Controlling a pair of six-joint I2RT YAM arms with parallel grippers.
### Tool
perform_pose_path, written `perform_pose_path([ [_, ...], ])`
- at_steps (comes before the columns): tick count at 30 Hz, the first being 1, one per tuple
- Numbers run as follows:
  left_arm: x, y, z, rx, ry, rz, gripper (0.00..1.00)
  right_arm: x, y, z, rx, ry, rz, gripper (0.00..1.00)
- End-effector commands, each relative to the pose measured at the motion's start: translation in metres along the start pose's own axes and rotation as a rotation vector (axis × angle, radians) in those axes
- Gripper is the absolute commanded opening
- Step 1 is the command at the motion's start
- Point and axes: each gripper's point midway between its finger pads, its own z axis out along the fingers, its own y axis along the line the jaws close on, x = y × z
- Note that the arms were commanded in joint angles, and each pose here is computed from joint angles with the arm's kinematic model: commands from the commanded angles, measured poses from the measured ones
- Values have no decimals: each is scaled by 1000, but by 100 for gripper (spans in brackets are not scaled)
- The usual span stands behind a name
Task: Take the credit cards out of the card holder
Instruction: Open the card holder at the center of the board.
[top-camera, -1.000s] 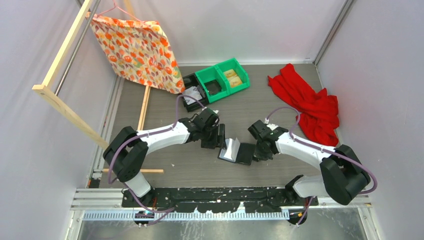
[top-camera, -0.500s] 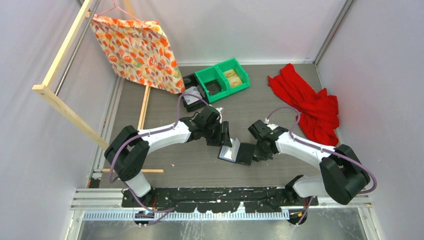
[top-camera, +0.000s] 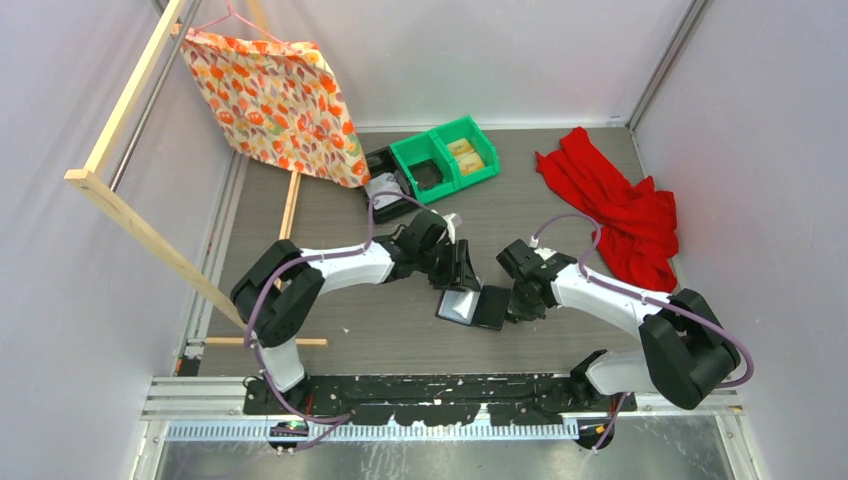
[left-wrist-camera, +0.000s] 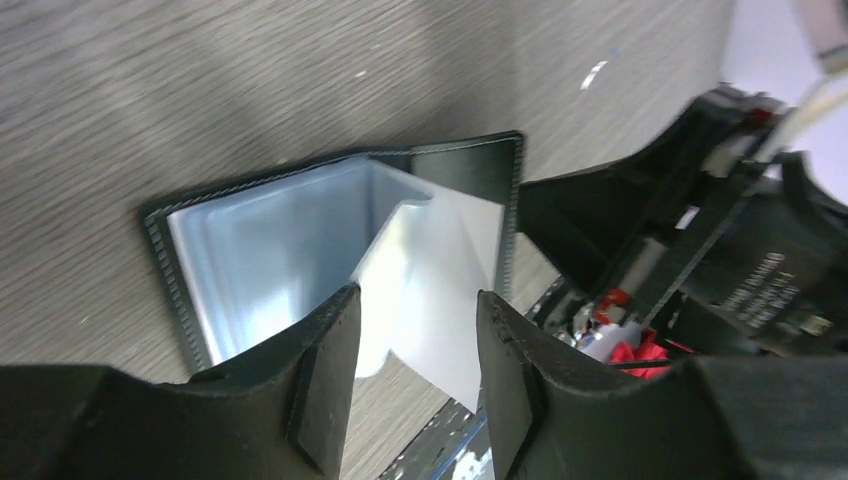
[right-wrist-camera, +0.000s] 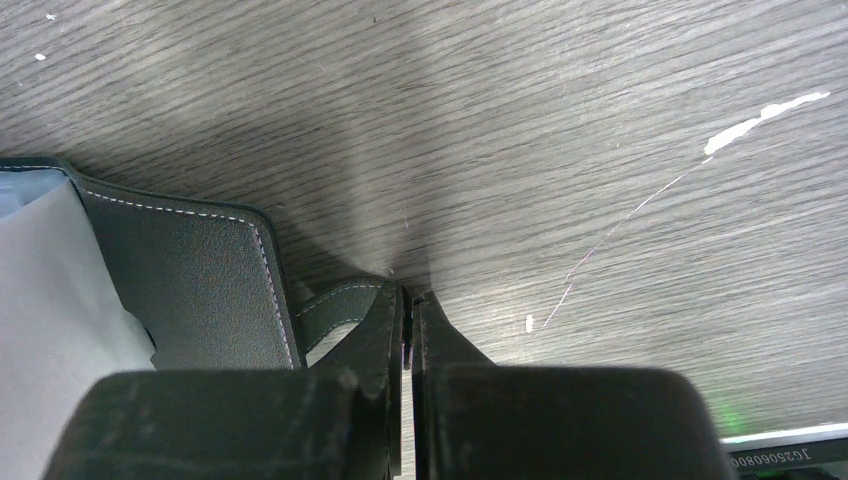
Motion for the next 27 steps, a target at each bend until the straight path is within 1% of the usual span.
perform_pose_path([
  [1, -10, -44, -2, 207, -28, 4, 46, -4, 5, 12, -18, -30, 43, 1],
  [7, -9, -52, 2, 270, -14, -21, 42, -7, 12, 5, -63, -37, 51, 1],
  [10, -5, -49, 10, 280, 8, -38, 41, -13, 18, -5, -115, -72, 72, 4],
  [14, -2, -46, 22, 300, 32, -62, 40, -28, 21, -26, -172, -145, 107, 20],
  [17, 0, -44, 29, 306, 47, -77, 40, -38, 20, -41, -205, -200, 131, 37],
  [19, 1, -43, 32, 308, 53, -82, 40, -43, 19, -51, -226, -226, 143, 43],
  [23, 4, -39, 38, 287, 62, -89, 40, -52, 28, -75, -329, -275, 159, 46],
  [26, 6, -35, 41, 271, 68, -95, 40, -56, 40, -92, -429, -302, 157, 44],
  [27, 7, -35, 43, 267, 70, -98, 40, -57, 44, -96, -457, -304, 155, 42],
])
